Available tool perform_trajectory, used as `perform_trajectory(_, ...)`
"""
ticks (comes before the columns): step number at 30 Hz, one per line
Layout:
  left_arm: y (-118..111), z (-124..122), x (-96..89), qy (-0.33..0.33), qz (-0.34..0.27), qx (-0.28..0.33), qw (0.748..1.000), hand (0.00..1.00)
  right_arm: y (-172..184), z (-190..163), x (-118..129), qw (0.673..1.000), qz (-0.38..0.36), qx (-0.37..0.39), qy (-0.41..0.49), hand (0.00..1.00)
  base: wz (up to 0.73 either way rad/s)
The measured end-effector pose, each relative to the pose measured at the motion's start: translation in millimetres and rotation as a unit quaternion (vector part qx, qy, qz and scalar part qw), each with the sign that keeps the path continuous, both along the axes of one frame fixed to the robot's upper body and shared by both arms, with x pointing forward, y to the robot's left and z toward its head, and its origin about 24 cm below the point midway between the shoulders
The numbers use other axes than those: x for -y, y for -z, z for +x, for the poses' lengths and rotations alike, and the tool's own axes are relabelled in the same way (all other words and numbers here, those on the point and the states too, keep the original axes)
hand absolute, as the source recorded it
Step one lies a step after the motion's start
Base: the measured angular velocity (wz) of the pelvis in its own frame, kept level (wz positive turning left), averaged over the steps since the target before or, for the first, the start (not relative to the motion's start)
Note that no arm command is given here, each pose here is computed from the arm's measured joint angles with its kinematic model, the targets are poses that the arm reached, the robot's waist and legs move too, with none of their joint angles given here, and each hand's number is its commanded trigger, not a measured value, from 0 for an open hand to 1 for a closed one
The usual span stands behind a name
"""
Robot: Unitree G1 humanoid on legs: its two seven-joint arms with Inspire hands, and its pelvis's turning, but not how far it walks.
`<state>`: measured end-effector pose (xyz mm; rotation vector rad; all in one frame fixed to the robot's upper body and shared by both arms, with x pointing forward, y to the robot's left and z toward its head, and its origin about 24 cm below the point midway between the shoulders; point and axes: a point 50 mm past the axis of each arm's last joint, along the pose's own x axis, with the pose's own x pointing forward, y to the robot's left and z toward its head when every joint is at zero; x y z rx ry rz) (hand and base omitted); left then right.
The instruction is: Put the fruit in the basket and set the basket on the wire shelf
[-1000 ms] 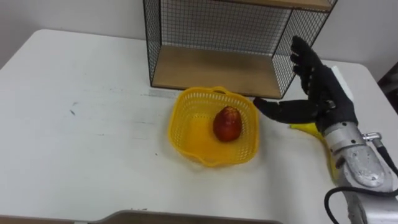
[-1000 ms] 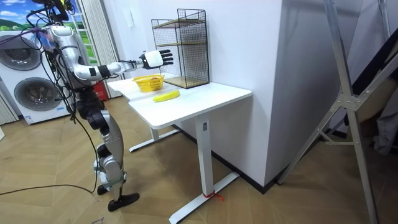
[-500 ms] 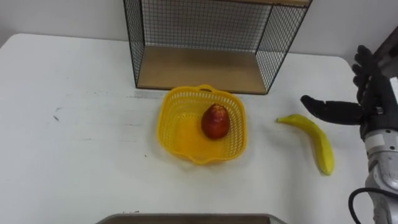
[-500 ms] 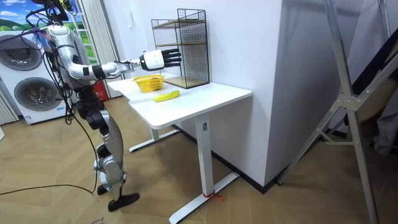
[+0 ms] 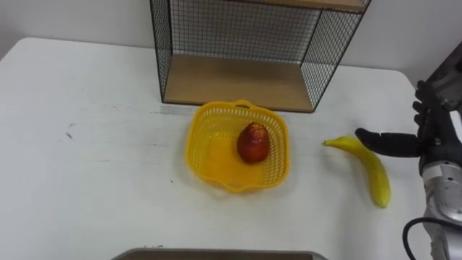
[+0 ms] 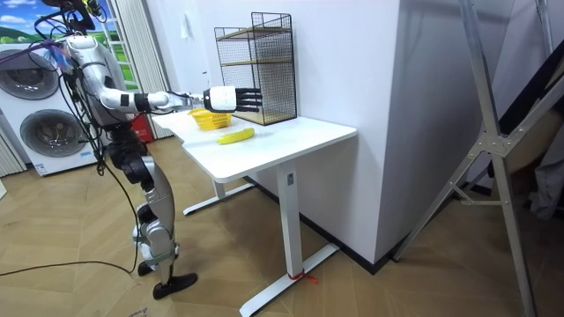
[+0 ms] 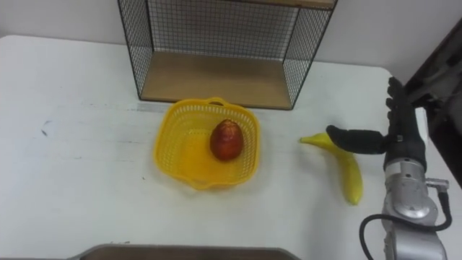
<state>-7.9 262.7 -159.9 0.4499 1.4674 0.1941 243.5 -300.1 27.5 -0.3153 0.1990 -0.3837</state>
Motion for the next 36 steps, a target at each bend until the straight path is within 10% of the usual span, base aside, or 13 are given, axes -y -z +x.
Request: perform_trajectory(36,-2.5,1.6,-4.4,-0.011,-0.003,0.006,1.000,0.00,56.6,0.4,6.8,0.984,0.012,-0.173,-0.046,0.00,0.03)
